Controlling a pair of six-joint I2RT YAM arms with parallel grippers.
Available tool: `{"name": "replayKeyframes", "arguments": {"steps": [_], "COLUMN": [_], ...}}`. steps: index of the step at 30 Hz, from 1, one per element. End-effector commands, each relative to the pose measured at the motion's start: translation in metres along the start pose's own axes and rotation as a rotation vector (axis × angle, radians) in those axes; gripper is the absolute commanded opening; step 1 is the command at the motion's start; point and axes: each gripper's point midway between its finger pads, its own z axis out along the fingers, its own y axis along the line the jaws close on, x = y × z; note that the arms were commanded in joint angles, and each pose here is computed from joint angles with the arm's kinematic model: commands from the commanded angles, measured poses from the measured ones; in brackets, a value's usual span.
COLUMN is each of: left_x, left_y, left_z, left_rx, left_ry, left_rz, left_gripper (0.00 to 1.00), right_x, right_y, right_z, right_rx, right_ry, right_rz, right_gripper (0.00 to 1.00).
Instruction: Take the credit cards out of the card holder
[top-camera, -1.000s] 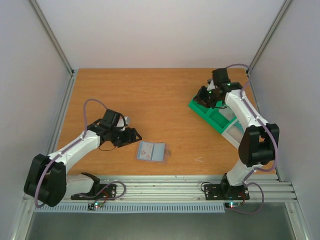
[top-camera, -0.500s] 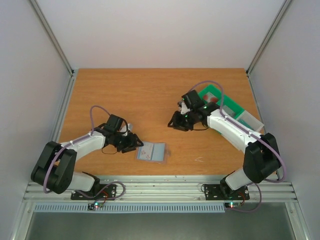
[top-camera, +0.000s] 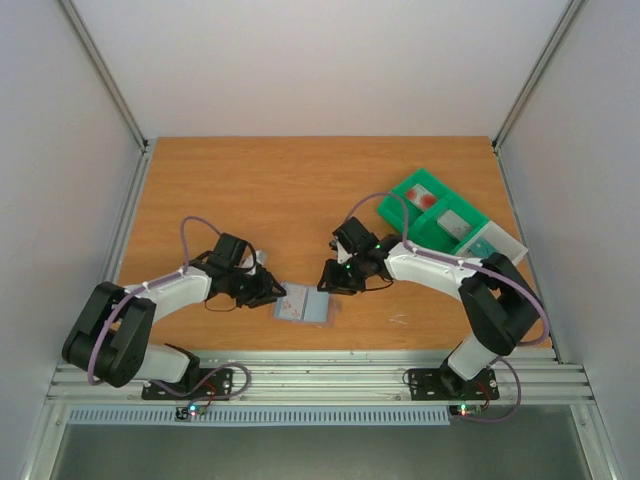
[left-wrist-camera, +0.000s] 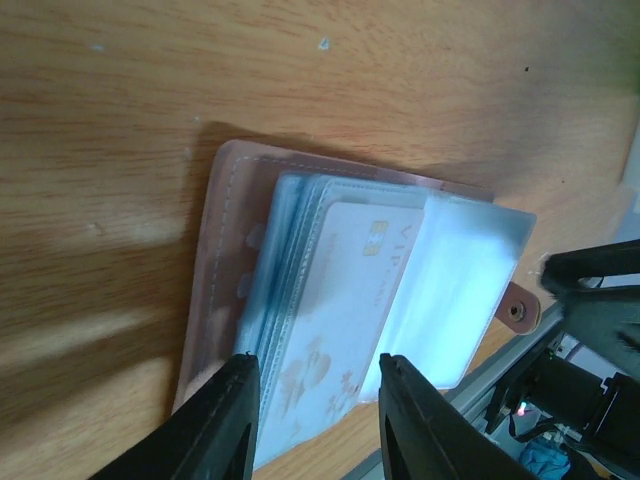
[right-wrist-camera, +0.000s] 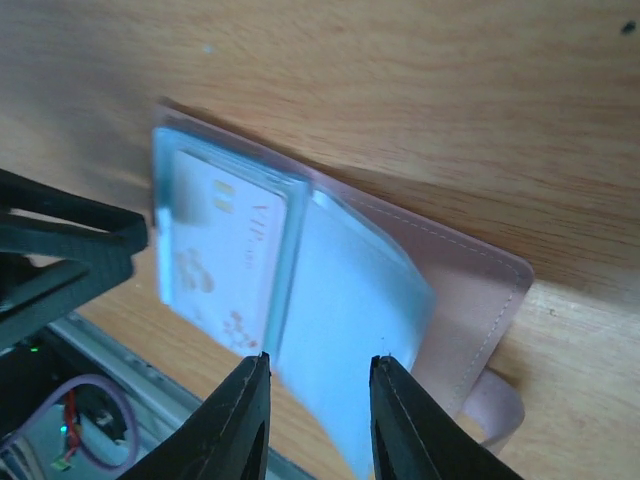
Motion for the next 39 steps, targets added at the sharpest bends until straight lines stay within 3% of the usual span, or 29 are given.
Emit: {"name": "replayKeyframes", "arguments": {"steps": [1, 7, 13, 21, 26, 29, 39], "left_x": [-0.001, 0.005, 0.008, 0.007, 0.003, 0.001, -0.002], "left_y": [0.000, 0.006, 0.000, -0.005, -0.013, -0.017, -0.025], "left_z": [0.008, 0.016, 0.019, 0.014, 0.005, 0.002, -0.001], "left_rx": [0.025, 0.020, 0.033, 0.028, 0.027, 0.028, 0.037], "left_ry": [-0.010, 0.008, 0.008, -0.033, -0.059, -0.066, -0.076], "left_rz": [0.006, -0.009, -0.017, -0.022, -0.016, -0.014, 0.008], "left_gripper": [0.35, 0.33, 0.32, 0.30, 0.38, 0.49, 0.53], "right_x": [0.002, 0.002, -0.012, -0.017, -0.016, -0.014, -0.009], "right_y": [-0.011, -0.027, -0.048, -0.038, -0.019, -0.007, 0.021], "right_z": [0.020, 0.033, 0.039, 0.036, 0.020, 0.014, 0.014], "right_rx": [0.045, 0.086, 0.182, 0.163, 0.103, 0.053, -0.062], "right_ry": [0.007, 0.010, -0.066, -0.072, -0.081, -0.076, -0.059], "right_rz": [-0.020, -0.030, -0.069, -0.094, -0.105, -0.088, -0.058], "right_gripper": [0.28, 0.26, 0.15, 0.15, 0.15, 0.15, 0.16]}}
